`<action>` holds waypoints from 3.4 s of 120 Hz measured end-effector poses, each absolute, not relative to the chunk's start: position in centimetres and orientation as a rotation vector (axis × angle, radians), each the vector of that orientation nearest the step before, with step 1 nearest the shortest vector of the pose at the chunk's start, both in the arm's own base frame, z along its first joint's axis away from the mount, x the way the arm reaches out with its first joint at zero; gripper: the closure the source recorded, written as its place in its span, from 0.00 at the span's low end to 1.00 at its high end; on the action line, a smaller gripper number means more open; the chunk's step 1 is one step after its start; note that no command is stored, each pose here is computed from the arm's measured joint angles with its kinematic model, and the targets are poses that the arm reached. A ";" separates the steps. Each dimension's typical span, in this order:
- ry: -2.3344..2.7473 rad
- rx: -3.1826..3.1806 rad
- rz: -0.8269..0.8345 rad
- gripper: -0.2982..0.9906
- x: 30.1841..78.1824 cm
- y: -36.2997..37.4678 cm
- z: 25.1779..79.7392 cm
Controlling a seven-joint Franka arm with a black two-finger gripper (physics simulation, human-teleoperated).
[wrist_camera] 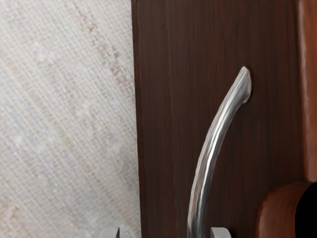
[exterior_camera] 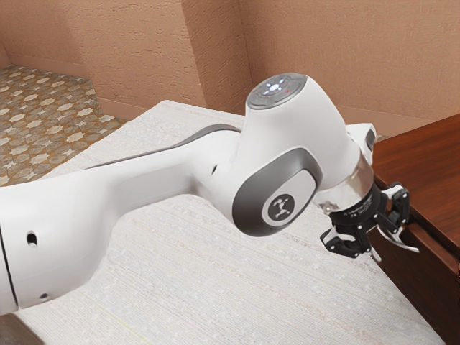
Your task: Pull the drawer handle with one arm to open the drawer
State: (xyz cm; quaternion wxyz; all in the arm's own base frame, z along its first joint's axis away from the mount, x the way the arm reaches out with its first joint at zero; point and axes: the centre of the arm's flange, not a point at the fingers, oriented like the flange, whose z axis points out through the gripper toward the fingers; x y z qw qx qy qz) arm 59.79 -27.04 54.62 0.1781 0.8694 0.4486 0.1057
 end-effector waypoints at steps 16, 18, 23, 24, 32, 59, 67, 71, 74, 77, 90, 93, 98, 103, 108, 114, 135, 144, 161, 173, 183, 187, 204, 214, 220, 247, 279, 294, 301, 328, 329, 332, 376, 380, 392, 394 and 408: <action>1.258 2.467 0.301 0.70 59.4 -26.7 54.8; 1.255 2.470 0.304 0.70 59.4 -26.7 54.8; 1.255 2.478 0.307 0.71 59.3 -26.4 54.6; 1.254 2.480 0.307 0.71 59.2 -26.3 54.6; 1.248 2.492 0.311 0.72 59.0 -26.2 54.5; 1.220 2.510 0.334 0.73 58.4 -25.7 55.0; 1.216 2.515 0.333 0.73 58.1 -25.4 55.0; 1.215 2.518 0.331 0.73 58.0 -25.3 54.9; 1.215 2.521 0.329 0.73 57.9 -25.2 54.8; 1.215 2.524 0.328 0.73 57.8 -25.1 54.8; 1.204 2.534 0.338 0.73 57.3 -24.8 55.0; 1.201 2.535 0.340 0.73 57.2 -24.7 55.1; 1.196 2.539 0.345 0.73 57.0 -24.6 55.2; 1.193 2.543 0.347 0.73 56.9 -24.5 55.2; 1.192 2.547 0.347 0.73 56.9 -24.4 55.1; 1.192 2.553 0.344 0.73 56.6 -24.2 54.9; 1.193 2.560 0.346 0.73 56.0 -23.2 55.0; 1.193 2.563 0.341 0.72 55.6 -23.0 54.9; 1.192 2.567 0.335 0.72 54.9 -22.5 54.9; 1.183 2.571 0.339 0.72 54.4 -22.2 55.1; 1.181 2.574 0.339 0.72 54.0 -21.9 55.1; 1.182 2.575 0.338 0.72 53.8 -21.8 55.1; 1.183 2.571 0.332 0.71 53.1 -21.3 55.3; 1.180 2.570 0.327 0.71 52.7 -21.3 55.3; 1.182 2.570 0.321 0.71 52.4 -21.1 55.2; 1.185 2.563 0.305 0.70 51.0 -20.2 55.3; 1.180 2.559 0.295 0.70 49.7 -19.5 55.4; 1.177 2.560 0.295 0.70 49.2 -19.3 55.5; 1.176 2.564 0.298 0.70 49.0 -19.2 55.4; 1.188 2.563 0.300 0.70 48.1 -18.1 55.3; 1.188 2.563 0.299 0.70 48.1 -18.1 55.3; 1.189 2.563 0.299 0.70 48.0 -18.0 55.3; 1.186 2.544 0.325 0.65 47.4 -17.0 56.5; 1.182 2.542 0.335 0.65 47.3 -16.9 56.8; 1.154 2.517 0.414 0.64 46.8 -15.9 60.5; 1.152 2.505 0.433 0.63 46.9 -15.7 61.9; 1.252 2.386 0.529 0.47 46.9 -12.1 74.8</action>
